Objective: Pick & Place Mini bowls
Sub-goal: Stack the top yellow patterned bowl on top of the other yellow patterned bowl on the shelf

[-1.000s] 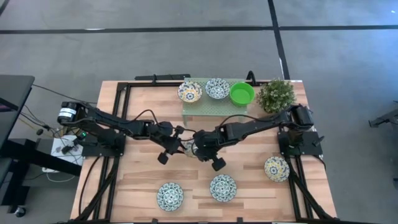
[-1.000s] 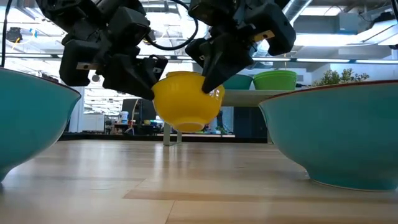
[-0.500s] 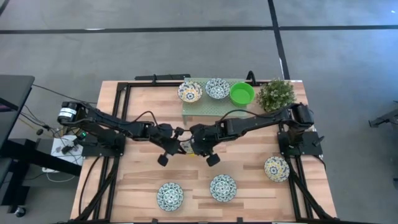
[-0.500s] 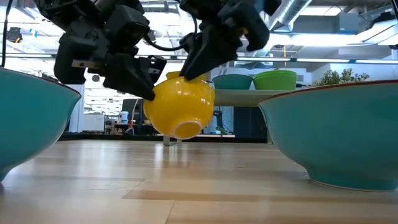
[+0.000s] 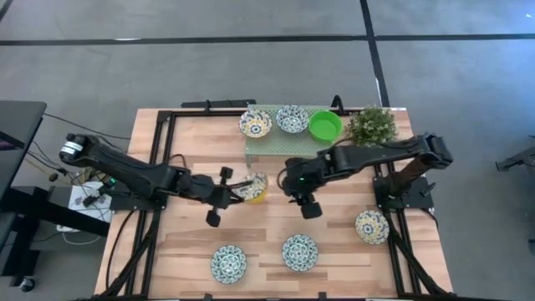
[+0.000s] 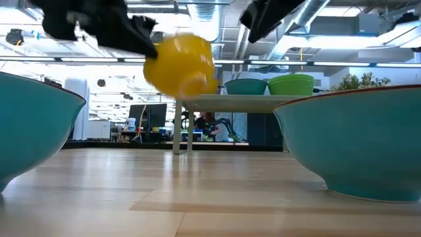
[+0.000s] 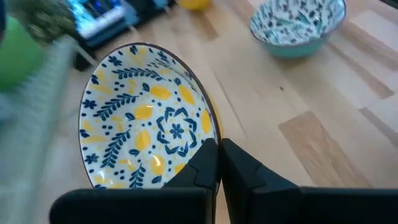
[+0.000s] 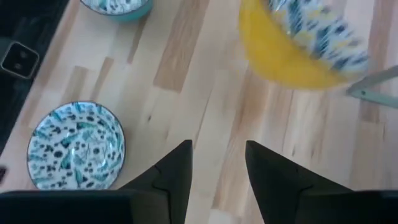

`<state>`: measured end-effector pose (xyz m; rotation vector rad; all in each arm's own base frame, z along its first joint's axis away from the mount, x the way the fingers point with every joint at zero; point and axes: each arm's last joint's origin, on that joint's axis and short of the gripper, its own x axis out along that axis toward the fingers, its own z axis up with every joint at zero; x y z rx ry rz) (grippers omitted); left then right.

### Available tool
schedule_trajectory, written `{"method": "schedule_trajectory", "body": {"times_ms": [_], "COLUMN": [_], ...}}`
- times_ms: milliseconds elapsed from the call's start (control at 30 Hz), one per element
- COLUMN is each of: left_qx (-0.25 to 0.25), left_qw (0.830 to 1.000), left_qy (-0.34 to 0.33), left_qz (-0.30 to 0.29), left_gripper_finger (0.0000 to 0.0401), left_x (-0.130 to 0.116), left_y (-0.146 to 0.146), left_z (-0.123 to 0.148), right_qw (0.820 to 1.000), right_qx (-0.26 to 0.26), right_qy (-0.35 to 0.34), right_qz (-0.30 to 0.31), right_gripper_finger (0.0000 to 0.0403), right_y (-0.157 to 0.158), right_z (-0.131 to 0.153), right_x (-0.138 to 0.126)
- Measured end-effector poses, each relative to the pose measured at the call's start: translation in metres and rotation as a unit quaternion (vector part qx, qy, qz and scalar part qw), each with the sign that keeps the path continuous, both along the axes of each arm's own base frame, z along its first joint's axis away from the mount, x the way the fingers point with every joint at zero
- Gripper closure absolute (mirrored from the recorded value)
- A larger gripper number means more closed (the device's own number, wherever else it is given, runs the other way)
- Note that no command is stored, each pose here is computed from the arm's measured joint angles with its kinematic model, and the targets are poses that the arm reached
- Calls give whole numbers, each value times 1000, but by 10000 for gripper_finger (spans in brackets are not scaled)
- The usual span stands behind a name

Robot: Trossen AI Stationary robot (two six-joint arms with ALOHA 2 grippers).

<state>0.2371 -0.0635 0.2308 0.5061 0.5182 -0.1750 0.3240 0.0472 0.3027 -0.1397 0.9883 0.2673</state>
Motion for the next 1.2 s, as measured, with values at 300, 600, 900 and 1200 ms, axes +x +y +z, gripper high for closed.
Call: {"method": "schedule_trajectory", "body": {"times_ms": [300,600,900,1200], "left_qx": [180,280,271,274], "left_qw": [983,950,946,940], "left_qy": [0,81,148,186], "left_qz": [37,113,103,80], "left_gripper_finger": [393,393,393,393], "left_x": [-12,30,47,45], "left_y": [24,100,138,145], "left_z": [75,102,92,83], "right_qw": [995,991,992,992], "right_qx": [58,78,76,76], "right_qy": [-50,-63,-60,-61], "right_qz": [-66,-87,-84,-84], "right_gripper_finger": [275,274,274,275], "right_y": [-3,-5,-3,-3], "right_z": [-66,-87,-88,-88], "right_x": [-47,-60,-61,-61]}}
